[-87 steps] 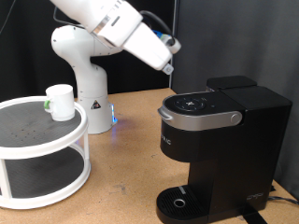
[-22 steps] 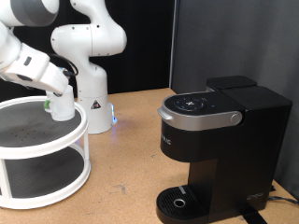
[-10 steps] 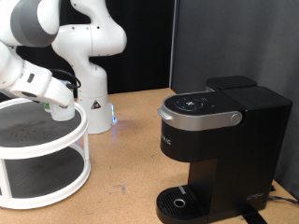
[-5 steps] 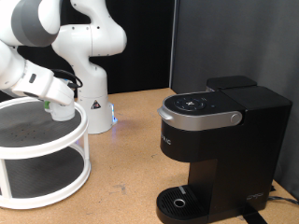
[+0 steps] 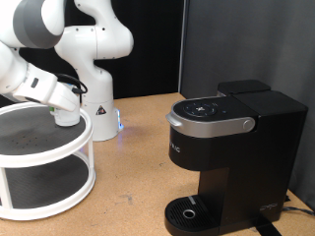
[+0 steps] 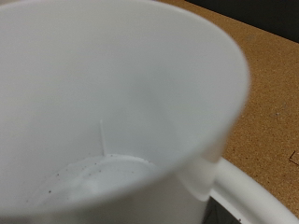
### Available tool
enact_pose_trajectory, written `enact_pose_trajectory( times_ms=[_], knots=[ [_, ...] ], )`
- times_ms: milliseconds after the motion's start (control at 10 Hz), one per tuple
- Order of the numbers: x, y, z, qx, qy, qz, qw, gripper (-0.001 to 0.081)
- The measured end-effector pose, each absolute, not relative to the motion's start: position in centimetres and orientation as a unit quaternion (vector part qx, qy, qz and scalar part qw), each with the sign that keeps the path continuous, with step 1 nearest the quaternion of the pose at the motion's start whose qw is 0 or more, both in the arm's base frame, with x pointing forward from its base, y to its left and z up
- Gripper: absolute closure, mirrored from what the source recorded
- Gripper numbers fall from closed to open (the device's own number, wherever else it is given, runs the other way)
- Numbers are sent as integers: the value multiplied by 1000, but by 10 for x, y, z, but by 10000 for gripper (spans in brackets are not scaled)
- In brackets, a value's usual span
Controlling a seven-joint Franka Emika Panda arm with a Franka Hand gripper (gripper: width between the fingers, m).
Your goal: Make a cup of coffee with the keurig machine
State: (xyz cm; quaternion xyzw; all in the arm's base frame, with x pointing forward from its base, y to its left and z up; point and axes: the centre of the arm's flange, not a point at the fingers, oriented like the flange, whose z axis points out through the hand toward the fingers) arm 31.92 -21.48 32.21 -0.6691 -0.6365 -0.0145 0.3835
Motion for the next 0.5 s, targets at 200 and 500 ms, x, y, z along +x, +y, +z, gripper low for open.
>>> enact_pose_trajectory(
  times_ms=[200,500],
  knots=[
    [320,-214,323,-668,-637,-14,384,737],
    [318,-212,329,-663,-637,-15,393,737]
  ],
)
